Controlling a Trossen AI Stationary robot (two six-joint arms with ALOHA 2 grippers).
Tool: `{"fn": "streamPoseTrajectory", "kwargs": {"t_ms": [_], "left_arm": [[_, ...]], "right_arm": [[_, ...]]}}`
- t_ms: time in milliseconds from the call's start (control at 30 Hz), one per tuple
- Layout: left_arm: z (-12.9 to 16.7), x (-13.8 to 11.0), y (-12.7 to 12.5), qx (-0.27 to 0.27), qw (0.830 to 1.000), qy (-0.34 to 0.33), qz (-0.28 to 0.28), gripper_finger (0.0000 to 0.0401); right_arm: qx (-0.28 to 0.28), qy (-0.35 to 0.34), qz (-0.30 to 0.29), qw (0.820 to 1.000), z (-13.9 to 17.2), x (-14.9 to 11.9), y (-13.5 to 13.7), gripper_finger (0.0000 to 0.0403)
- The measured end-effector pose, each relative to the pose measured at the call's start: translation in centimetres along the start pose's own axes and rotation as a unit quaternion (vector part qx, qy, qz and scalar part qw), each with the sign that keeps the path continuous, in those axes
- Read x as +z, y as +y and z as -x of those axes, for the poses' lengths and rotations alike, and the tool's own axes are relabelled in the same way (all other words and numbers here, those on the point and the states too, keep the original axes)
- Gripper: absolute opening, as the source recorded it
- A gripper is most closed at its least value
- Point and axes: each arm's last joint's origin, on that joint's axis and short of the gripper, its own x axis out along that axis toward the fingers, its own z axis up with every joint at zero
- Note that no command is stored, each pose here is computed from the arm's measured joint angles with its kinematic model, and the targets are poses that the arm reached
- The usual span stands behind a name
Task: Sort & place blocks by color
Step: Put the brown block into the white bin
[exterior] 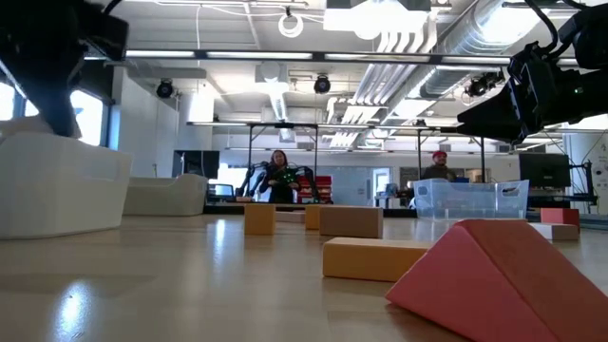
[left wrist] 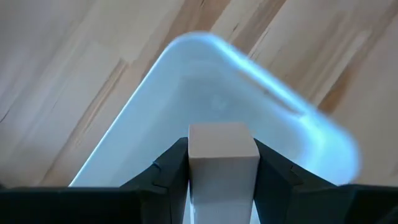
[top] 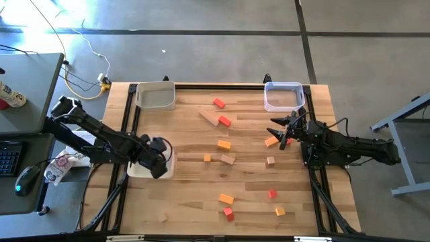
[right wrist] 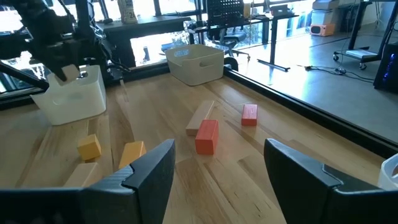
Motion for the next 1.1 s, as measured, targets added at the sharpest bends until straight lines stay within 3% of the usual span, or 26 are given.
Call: {"fn": "streamPoseTrajectory", "kwargs": {"t_ms": [600,833,1100], "left_arm": [[-1.4,0.8,1.4,-0.030,0.989,0.079,-0.124,0.0118],[-1.6,1.4,1.9,-0.047,0.990,0.102,-0.091,0.0118],[-1.7,1.5,2.0,-0.038,0.994,0.106,0.001,0.0118]], "right_arm": [[0.000,0.000,0.000,1.000,0.0,0.0,0.0,0.0233],[0.000,0.000,0.000,1.000,0.0,0.0,0.0,0.0233],[0.000,0.000,0.000,1.000,0.0,0.0,0.0,0.0233]]}}
